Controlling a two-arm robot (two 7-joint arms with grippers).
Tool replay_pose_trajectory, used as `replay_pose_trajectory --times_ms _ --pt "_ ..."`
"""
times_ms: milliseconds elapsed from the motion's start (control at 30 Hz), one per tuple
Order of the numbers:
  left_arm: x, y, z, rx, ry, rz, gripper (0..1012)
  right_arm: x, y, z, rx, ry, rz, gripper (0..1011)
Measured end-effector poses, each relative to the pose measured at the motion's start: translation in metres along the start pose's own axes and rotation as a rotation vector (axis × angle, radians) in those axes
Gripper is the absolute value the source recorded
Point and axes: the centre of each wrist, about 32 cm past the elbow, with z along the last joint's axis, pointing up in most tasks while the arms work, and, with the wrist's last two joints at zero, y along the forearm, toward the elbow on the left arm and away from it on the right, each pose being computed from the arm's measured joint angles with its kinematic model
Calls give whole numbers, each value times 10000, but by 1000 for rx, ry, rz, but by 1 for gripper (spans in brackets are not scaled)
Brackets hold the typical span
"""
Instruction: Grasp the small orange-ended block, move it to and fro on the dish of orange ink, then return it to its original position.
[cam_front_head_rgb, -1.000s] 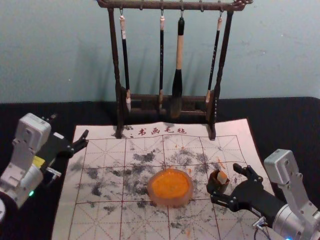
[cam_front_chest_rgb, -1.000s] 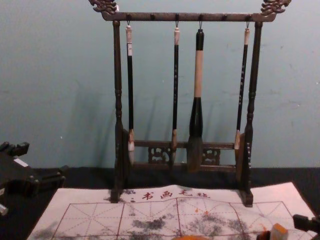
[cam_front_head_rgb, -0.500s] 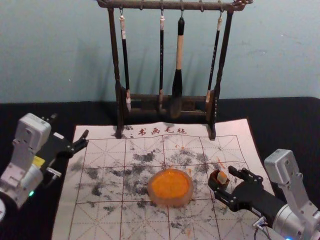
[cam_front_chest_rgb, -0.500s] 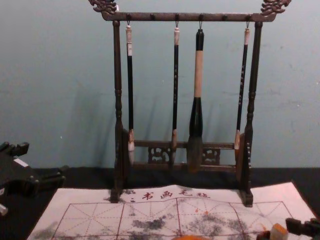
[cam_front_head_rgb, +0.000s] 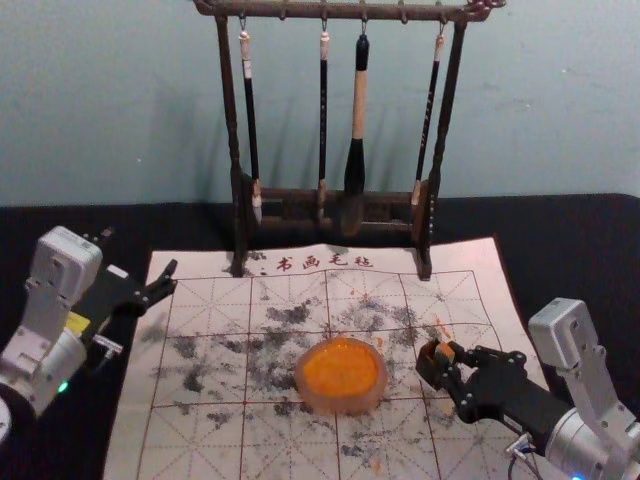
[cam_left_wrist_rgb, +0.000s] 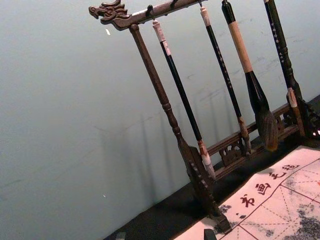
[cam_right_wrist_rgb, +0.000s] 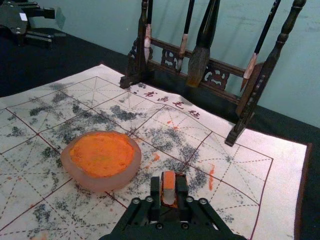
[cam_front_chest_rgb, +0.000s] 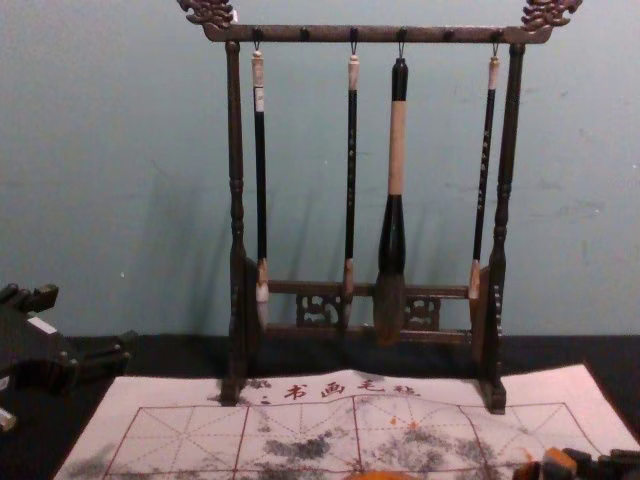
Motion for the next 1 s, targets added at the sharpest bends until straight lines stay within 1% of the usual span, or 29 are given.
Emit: replay_pose_trajectory --times_ms 100,167,467,667,833,1000 --pt "0 0 0 0 0 0 1010 0 0 0 0 0 0 75" --pt "0 0 0 0 0 0 1010 0 0 0 0 0 0 62" --pt "0 0 0 0 0 0 1010 1 0 0 0 0 0 62" --pt "0 0 0 0 0 0 1010 10 -4 22 16 29 3 62" --pt "0 0 0 0 0 0 1010 36 -37 94 23 66 15 62" --pt "0 0 0 0 0 0 1010 79 -81 172 20 90 24 62"
